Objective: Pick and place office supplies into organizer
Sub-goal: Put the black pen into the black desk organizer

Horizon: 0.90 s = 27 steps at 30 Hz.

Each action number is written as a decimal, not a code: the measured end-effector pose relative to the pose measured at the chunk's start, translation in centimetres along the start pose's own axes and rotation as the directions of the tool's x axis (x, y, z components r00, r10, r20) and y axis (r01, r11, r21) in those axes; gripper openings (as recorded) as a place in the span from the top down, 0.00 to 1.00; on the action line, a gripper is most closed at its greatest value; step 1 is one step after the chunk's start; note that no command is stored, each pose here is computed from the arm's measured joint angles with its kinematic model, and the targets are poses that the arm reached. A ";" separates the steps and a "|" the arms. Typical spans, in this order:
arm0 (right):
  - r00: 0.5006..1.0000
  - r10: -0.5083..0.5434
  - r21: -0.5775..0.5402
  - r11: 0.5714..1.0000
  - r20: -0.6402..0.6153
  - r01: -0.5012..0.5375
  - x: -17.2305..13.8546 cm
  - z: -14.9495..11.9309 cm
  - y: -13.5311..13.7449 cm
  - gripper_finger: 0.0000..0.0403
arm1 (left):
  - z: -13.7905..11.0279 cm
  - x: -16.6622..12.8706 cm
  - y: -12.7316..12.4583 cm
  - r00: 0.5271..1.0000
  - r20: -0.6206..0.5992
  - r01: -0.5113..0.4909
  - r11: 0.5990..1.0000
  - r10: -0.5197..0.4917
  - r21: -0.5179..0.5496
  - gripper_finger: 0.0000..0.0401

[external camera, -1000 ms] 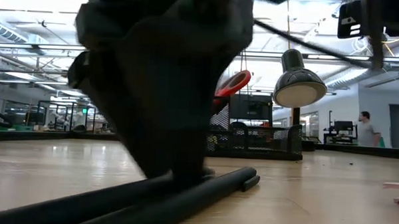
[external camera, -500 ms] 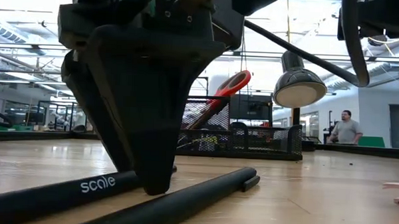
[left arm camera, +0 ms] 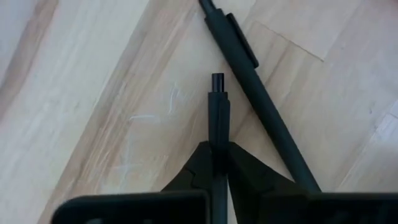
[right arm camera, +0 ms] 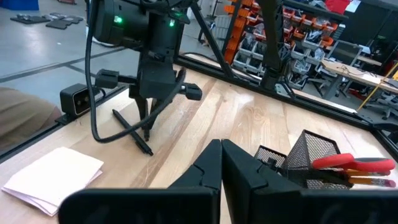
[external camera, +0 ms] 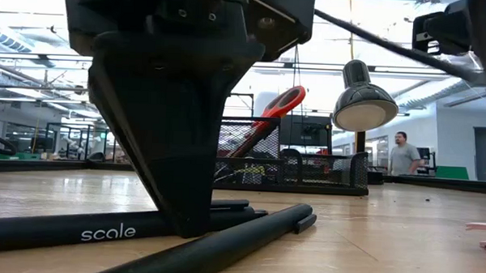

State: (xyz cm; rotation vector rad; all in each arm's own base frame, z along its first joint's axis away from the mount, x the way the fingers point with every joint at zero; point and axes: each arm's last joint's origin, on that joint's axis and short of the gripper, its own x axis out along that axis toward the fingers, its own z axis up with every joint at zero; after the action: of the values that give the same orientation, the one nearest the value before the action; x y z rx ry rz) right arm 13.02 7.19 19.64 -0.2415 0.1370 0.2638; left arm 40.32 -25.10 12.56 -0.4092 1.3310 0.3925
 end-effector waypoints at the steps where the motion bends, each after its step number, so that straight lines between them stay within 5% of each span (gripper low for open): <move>1: 1.000 -0.001 0.001 1.000 0.005 0.001 0.0 -0.1 0.0 1.00 | 0.1 -0.1 0.0 1.000 0.016 -0.001 1.000 0.001 0.011 0.93; 9: 1.000 0.001 0.039 0.999 0.000 -0.001 0.0 -0.3 0.0 1.00 | 0.9 -1.6 0.5 0.955 0.274 -0.135 0.989 0.112 0.064 0.94; 19: 1.000 0.003 0.053 0.999 -0.004 -0.003 0.0 -0.3 0.1 1.00 | 2.9 -11.0 3.3 0.729 0.631 -0.350 0.937 0.265 0.010 0.93; 27: 1.000 0.004 0.050 0.999 -0.008 -0.003 0.0 -0.4 0.1 1.00 | 3.5 -18.2 9.0 0.574 0.712 -0.459 0.879 0.404 -0.129 0.96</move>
State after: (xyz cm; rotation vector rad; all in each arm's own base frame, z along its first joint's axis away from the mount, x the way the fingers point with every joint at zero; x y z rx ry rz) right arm 12.96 7.16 19.28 -0.1924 0.1518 0.2625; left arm 35.26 -16.27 30.49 0.1652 0.6233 0.8242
